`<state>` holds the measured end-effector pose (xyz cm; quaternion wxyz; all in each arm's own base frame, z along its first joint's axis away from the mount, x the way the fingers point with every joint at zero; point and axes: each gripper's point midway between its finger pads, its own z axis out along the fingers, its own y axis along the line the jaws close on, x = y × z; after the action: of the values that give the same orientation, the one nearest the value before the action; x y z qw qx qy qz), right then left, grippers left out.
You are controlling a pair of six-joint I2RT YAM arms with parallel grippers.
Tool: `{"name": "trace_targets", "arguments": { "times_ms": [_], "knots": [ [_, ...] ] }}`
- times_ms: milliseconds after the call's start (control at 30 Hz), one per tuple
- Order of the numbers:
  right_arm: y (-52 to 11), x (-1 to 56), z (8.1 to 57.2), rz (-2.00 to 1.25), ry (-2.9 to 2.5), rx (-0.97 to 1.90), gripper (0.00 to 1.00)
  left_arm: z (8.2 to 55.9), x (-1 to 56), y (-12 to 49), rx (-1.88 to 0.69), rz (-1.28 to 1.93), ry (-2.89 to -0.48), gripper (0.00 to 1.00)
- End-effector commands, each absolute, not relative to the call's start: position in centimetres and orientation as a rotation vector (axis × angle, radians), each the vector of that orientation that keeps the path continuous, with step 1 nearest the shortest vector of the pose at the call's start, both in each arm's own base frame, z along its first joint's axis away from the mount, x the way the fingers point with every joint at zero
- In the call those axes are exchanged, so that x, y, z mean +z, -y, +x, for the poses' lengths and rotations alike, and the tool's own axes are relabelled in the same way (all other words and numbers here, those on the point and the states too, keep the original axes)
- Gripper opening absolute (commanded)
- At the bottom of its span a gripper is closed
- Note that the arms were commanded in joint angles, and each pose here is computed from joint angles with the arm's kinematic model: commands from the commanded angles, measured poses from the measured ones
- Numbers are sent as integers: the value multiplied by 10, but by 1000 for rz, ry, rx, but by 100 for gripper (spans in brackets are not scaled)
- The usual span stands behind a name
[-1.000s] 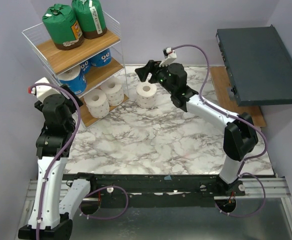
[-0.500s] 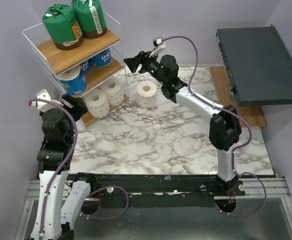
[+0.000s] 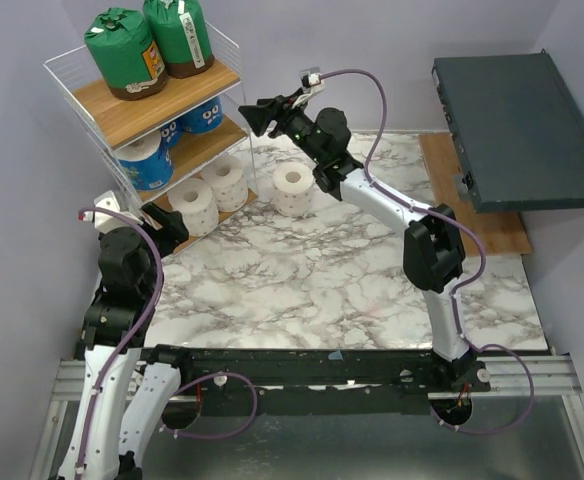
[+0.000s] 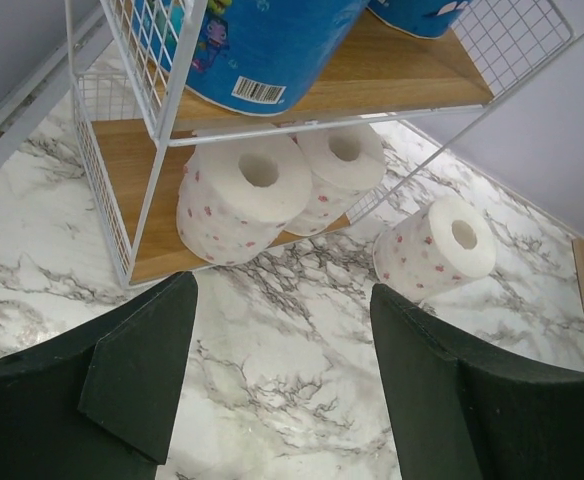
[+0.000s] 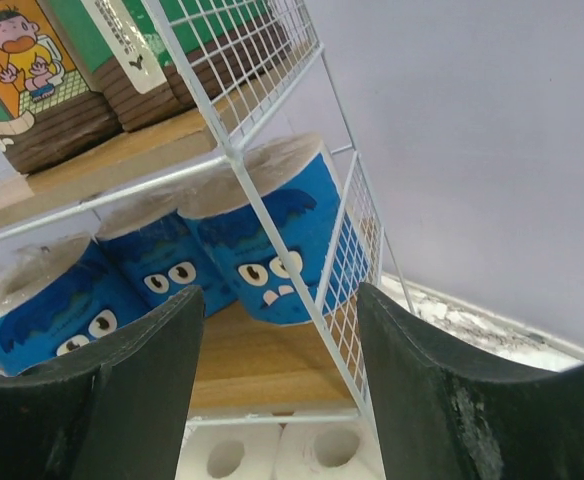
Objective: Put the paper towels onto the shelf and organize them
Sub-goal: Adjust the shelf at the center of the board.
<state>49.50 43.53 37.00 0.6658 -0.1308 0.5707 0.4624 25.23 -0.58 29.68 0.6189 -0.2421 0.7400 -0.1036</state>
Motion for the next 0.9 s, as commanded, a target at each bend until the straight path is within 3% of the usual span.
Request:
{"name": "trace_targets", "arguments": {
  "times_ms": [0, 267, 667, 867],
  "knots": [
    [-448, 376, 498, -325, -1249, 1060, 64, 251, 280, 16, -292, -547, -1737, 73],
    [-456, 375, 510, -349, -1264, 1016, 55, 250, 261, 21, -307, -543, -1776, 73],
    [-470, 363, 519, -374, -1292, 971, 49, 248, 247, 24, -312, -541, -1809, 73],
    [-469, 364, 520, -363, -1294, 953, 39, 248, 240, 25, -318, -542, -1821, 73]
  ]
}}
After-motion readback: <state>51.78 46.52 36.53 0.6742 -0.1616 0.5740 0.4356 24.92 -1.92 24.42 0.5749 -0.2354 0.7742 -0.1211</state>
